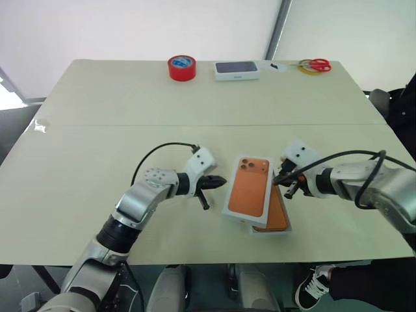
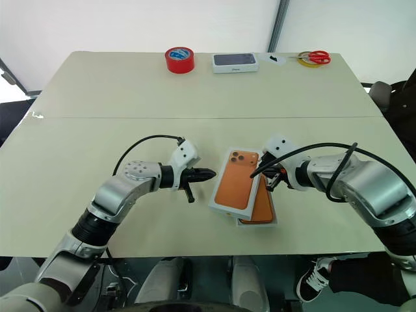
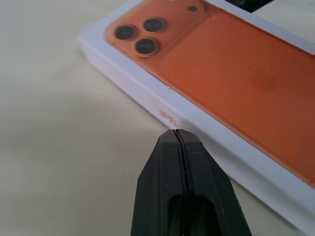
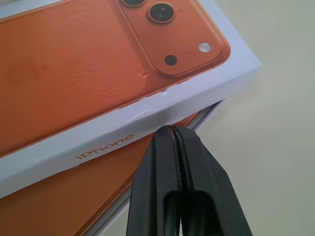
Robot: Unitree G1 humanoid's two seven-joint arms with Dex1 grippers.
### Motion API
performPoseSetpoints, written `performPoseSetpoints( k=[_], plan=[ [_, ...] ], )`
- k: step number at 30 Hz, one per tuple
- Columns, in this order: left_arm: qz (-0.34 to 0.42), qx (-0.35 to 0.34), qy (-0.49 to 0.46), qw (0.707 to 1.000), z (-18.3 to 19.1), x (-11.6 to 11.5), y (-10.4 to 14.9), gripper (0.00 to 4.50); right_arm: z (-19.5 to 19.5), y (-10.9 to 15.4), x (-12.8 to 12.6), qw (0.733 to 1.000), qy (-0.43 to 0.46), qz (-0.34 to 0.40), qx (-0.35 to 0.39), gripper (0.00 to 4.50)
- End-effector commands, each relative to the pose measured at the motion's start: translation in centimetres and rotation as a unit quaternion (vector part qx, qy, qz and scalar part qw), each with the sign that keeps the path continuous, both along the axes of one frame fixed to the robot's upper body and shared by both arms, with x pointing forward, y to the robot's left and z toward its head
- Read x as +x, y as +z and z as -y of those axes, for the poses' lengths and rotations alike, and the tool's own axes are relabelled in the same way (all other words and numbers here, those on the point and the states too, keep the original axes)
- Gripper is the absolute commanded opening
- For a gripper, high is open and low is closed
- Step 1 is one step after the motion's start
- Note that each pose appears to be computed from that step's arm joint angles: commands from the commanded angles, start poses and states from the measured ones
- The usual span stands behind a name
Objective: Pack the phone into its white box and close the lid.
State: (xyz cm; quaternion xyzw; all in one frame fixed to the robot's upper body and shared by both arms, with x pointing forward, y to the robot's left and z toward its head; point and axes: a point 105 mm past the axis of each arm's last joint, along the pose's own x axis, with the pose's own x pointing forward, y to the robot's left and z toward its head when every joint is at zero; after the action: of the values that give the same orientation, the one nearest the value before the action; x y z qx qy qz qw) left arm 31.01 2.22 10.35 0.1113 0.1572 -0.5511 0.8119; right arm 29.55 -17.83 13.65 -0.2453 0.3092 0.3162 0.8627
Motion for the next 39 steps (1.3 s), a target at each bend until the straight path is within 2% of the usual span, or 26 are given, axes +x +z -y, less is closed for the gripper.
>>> performPoseSetpoints(
  k=[1,16,39],
  plan=[
    [0.006,-0.005,-0.036,0.999,1.1,-0.6,1.0,0.0,-0.7,0.9,-0.2,1.0,0.02,0.02,-0.001,0.06],
    [-0.01,-0.019,-0.099,0.995,3.3,-2.2,1.5,0.0,-0.3,0.9,-1.4,0.999,0.038,0.01,-0.018,0.06],
    [-0.01,-0.025,-0.121,0.992,4.3,-2.8,1.9,0.0,0.9,-0.4,-2.5,0.999,0.031,-0.021,-0.025,0.06]
  ],
)
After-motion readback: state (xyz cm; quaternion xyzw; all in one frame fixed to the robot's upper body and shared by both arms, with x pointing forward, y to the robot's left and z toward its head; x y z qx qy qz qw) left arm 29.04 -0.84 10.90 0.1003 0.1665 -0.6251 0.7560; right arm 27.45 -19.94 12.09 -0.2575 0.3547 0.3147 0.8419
